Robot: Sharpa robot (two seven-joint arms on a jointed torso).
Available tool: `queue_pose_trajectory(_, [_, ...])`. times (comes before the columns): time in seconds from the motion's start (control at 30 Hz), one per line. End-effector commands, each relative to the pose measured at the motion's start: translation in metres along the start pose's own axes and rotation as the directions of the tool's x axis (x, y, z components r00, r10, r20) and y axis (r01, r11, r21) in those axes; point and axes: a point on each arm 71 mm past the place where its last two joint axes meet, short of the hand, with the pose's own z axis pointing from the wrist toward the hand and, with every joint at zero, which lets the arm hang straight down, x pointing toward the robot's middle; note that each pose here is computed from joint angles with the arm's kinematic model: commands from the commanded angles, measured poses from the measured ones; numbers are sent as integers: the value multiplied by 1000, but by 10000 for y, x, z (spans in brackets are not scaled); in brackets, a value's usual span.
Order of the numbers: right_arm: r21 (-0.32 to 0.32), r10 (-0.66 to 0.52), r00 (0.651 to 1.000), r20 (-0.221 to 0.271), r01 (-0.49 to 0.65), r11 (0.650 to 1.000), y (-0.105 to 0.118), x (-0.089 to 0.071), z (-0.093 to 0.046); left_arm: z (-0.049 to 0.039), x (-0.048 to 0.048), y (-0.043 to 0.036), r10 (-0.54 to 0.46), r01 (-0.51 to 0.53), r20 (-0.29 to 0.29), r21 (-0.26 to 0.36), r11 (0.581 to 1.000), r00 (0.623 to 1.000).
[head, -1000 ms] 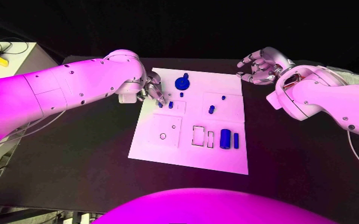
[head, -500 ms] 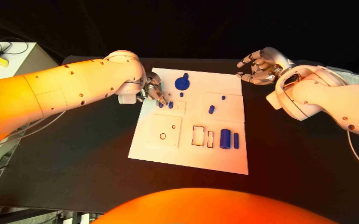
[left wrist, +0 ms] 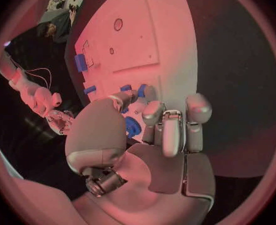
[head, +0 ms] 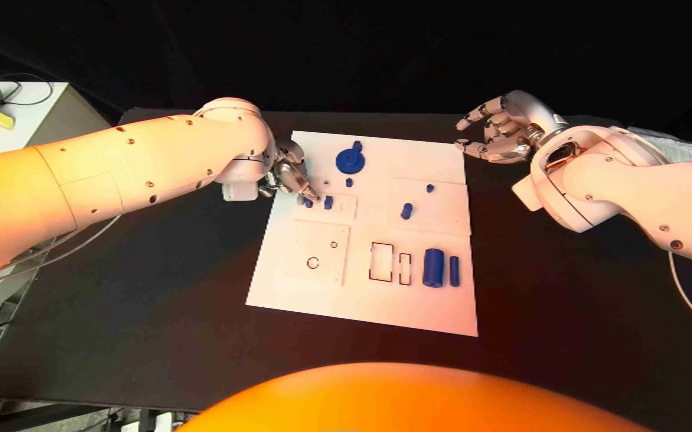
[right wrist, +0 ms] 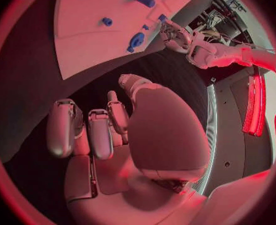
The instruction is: Assemble the parts on the task board
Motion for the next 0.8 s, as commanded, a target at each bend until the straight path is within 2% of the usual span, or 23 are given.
queue_pose_trajectory(0.03, [-13, -5, 1000, -3, 5, 1000, 7, 4, -4, -13, 3, 1, -10, 10, 10, 14, 1000, 1000])
queue_pose_trajectory(0.23, [-13, -4, 1000, -3, 4, 1000, 3, 3, -7, -59, -24, 14, -53, 52, 40, 32, 998, 998])
queue_pose_trajectory(0.63, [-13, -4, 1000, -4, 4, 1000, -3, 9, -9, -106, -52, 13, -152, 148, 62, 72, 986, 986])
queue_pose_trajectory(0.8, [-12, -4, 1000, -4, 4, 1000, -8, 10, -11, -171, -112, 43, -221, 210, 98, 110, 972, 970])
